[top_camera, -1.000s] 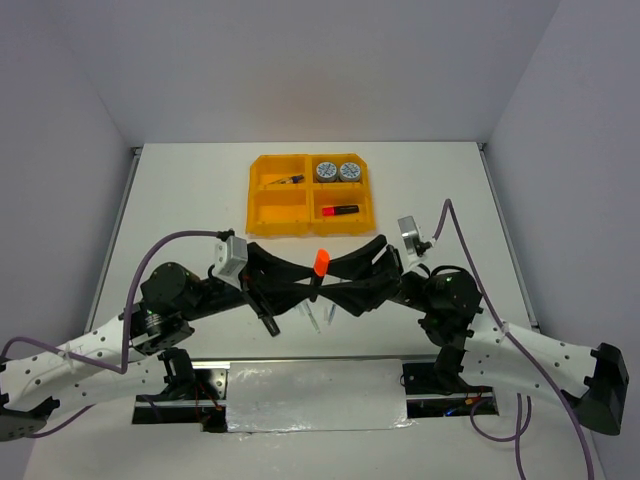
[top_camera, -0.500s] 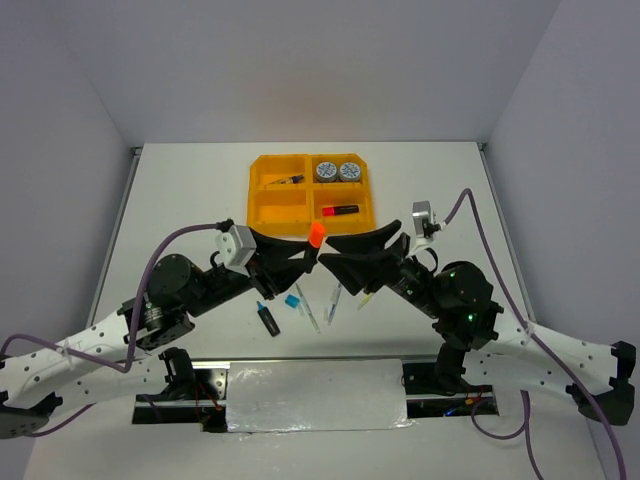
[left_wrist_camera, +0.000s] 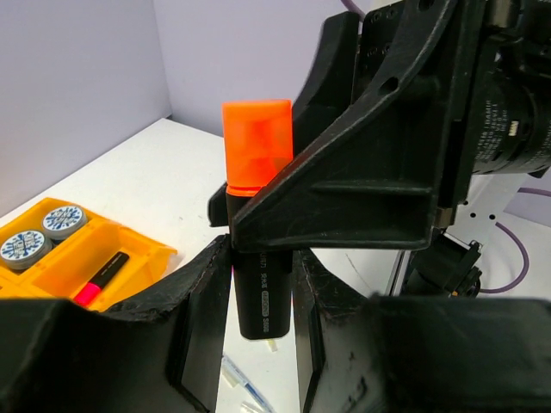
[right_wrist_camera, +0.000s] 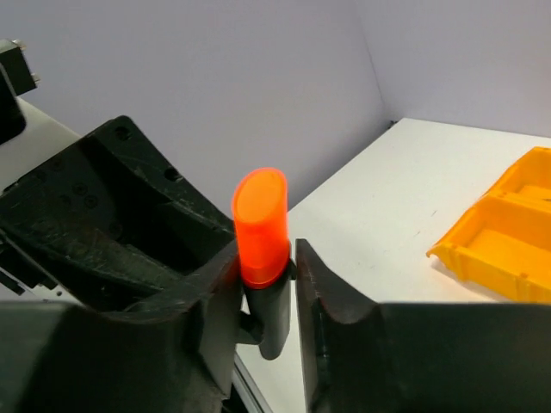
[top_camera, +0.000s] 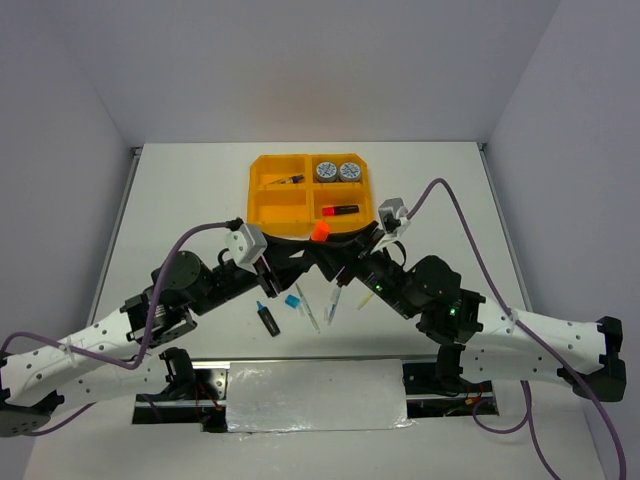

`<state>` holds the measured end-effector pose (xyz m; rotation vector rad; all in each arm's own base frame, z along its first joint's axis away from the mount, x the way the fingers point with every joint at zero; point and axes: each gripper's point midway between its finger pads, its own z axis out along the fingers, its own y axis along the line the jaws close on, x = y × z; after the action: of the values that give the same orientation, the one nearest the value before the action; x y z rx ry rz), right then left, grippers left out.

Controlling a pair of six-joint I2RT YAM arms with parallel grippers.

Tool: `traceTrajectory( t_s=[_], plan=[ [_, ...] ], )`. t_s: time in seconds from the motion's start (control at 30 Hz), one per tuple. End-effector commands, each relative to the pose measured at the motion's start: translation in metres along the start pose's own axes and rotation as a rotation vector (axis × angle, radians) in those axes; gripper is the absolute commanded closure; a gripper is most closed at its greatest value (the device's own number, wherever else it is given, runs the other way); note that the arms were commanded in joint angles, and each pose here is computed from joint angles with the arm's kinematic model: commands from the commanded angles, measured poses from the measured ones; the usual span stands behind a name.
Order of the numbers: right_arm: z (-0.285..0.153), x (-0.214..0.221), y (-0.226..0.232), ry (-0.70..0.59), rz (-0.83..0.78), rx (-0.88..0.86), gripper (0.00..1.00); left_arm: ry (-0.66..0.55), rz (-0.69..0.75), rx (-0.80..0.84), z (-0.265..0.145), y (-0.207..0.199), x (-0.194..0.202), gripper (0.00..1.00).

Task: Sort the stationery into containers
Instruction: Close the pen cap on the pen.

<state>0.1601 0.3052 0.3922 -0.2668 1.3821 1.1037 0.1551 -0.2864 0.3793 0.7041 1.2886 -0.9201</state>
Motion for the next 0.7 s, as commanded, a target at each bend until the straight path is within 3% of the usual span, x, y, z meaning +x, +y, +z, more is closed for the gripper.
traceTrajectory(
  t_s=[0.0,0.17,0.3,0.4,0.43,0.53,0.57,0.67],
  plan=[
    [0.002,-0.017,-0.002,-0.045,-0.021,0.038,0.66,-0.097,0.007,0.011,0.000,-0.003,-0.034,1.00],
    [0.003,-0.017,0.001,-0.045,-0.029,0.022,0.92,-0.094,-0.001,0.004,0.000,-0.002,-0.033,1.00],
    [0.001,-0.015,0.010,-0.045,-0.030,-0.033,1.00,-0.097,-0.010,-0.017,-0.001,0.001,-0.036,0.97],
    [-0.002,-0.016,0.020,-0.049,-0.072,-0.104,1.00,-0.086,-0.014,-0.011,-0.001,0.000,-0.037,0.65],
    [-0.004,-0.020,0.022,-0.053,-0.086,-0.121,1.00,-0.077,-0.015,-0.012,-0.001,0.000,-0.035,0.40],
    [-0.016,-0.029,0.030,-0.060,-0.176,-0.195,1.00,-0.010,-0.004,0.042,-0.006,-0.009,-0.030,0.09],
    [-0.021,-0.028,0.033,-0.043,-0.233,-0.235,1.00,0.014,-0.017,0.043,-0.011,-0.010,-0.032,0.02],
    [-0.041,-0.041,0.039,-0.038,-0.296,-0.311,1.00,0.036,-0.036,0.081,-0.025,-0.018,-0.034,0.01]
  ],
)
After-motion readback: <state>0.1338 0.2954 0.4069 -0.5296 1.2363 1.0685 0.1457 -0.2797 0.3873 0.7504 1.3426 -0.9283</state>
